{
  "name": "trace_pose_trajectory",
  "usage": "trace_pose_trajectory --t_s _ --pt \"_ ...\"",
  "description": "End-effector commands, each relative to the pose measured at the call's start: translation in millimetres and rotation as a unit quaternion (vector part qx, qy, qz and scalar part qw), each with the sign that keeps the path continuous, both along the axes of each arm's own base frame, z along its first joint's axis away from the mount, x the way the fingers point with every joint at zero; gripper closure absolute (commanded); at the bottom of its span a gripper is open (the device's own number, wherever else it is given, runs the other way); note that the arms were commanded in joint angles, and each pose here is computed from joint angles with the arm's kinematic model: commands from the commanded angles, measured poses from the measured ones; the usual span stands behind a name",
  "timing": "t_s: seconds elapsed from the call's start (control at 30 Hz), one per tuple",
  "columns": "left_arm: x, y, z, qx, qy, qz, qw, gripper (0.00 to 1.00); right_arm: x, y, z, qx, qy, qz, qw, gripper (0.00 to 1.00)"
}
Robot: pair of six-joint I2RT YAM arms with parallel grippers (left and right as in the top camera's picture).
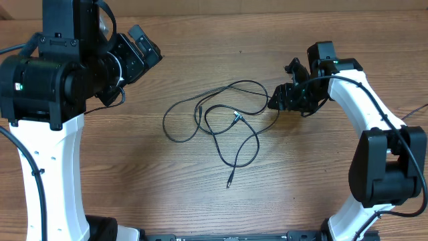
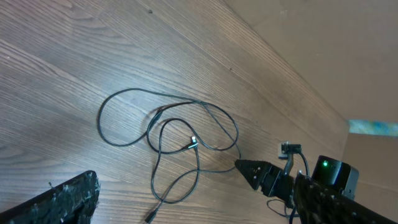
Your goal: Untangle cables
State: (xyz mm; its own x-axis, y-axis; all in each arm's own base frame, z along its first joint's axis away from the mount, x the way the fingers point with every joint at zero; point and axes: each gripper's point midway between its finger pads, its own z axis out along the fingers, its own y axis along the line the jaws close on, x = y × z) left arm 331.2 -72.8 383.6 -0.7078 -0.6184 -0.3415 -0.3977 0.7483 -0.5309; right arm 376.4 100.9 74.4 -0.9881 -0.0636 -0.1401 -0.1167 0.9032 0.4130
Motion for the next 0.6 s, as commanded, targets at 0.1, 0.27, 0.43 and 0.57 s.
trace_pose_trajectory --t_s 0.1,0.27,0.43,0.57 --pt "1.7 1.5 0.6 0.012 -0.005 -0.005 1.0 0.01 -5.0 12.4 -8.5 -0.001 0.008 0.011 1.0 0.23" --pt "1.7 1.5 0.6 0.012 -0.005 -0.005 1.0 0.0 -5.9 12.8 -8.3 0.002 0.019 -0.009 1.0 0.23" --pt "1.7 1.5 0.6 0.012 -0.005 -0.005 1.0 0.0 -5.6 13.2 -8.1 0.004 0.019 -0.009 1.0 0.22" --pt "1.8 1.5 0.7 0.012 -0.005 -0.005 1.0 0.01 -4.2 13.3 -7.9 0.004 0.015 -0.009 1.0 0.18"
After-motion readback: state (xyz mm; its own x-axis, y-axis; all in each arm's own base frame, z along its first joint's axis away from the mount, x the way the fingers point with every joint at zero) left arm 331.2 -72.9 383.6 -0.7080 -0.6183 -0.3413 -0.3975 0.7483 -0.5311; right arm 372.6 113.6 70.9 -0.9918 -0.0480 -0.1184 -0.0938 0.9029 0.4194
